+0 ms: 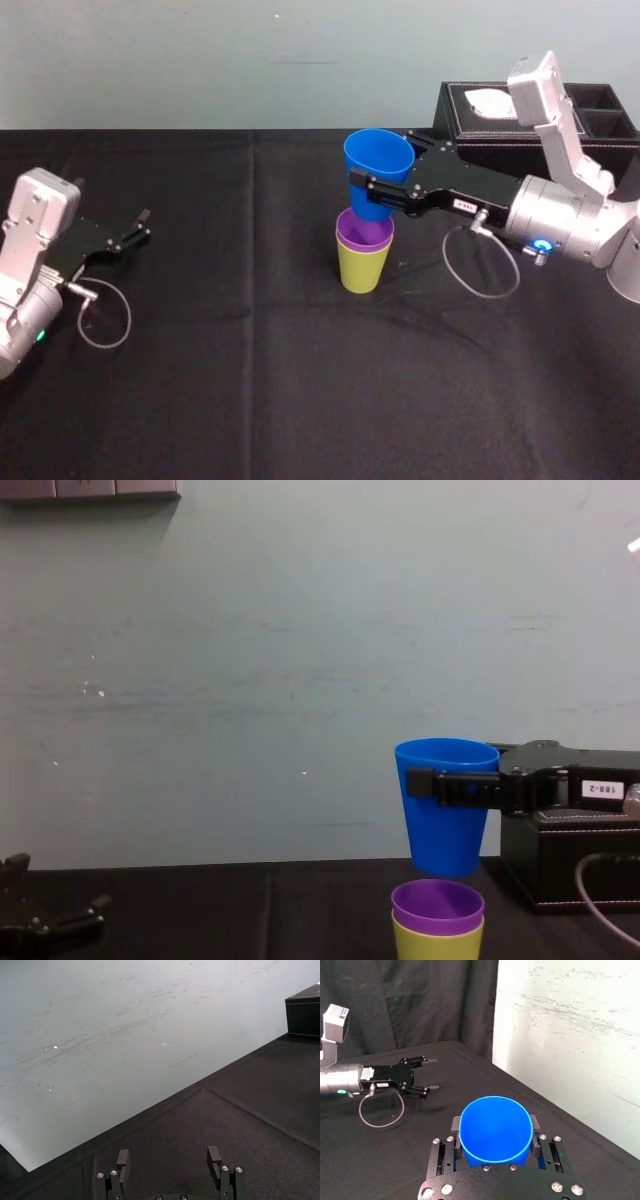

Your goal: Stack the three plastic cups sequentially using one hand.

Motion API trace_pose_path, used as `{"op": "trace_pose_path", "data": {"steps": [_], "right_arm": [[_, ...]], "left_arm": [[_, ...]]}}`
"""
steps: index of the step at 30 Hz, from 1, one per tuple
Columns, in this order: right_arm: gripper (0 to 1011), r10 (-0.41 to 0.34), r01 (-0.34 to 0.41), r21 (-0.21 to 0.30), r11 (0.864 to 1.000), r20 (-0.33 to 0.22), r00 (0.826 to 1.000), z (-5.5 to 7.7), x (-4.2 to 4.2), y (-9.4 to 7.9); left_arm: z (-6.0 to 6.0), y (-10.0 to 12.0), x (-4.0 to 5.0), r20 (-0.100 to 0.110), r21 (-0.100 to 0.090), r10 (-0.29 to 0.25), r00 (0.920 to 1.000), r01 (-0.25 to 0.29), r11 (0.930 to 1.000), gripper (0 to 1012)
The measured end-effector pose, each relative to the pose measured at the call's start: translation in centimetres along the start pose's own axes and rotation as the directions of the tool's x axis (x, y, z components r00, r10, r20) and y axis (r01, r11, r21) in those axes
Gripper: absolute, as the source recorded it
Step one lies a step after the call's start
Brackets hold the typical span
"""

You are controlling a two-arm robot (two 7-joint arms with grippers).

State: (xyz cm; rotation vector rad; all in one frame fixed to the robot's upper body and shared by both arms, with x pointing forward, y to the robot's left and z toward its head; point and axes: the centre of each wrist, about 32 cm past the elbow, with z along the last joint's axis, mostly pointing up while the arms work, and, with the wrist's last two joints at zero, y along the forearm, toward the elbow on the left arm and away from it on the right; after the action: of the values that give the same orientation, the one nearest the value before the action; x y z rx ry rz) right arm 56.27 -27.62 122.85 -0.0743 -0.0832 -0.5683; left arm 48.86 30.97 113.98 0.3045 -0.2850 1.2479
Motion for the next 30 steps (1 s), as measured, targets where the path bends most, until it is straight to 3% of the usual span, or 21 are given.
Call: {"op": "trace_pose_path", "data": {"steps": [30], "right_arm": [[731, 0.029, -0.029, -0.058, 0.998, -0.007, 1.000, -2.5, -0.26, 0.7]], "left_arm": [[0.0, 0.0, 0.00, 0.000, 0.000, 0.000, 1.0000, 0.000, 1.0000, 1011]]}}
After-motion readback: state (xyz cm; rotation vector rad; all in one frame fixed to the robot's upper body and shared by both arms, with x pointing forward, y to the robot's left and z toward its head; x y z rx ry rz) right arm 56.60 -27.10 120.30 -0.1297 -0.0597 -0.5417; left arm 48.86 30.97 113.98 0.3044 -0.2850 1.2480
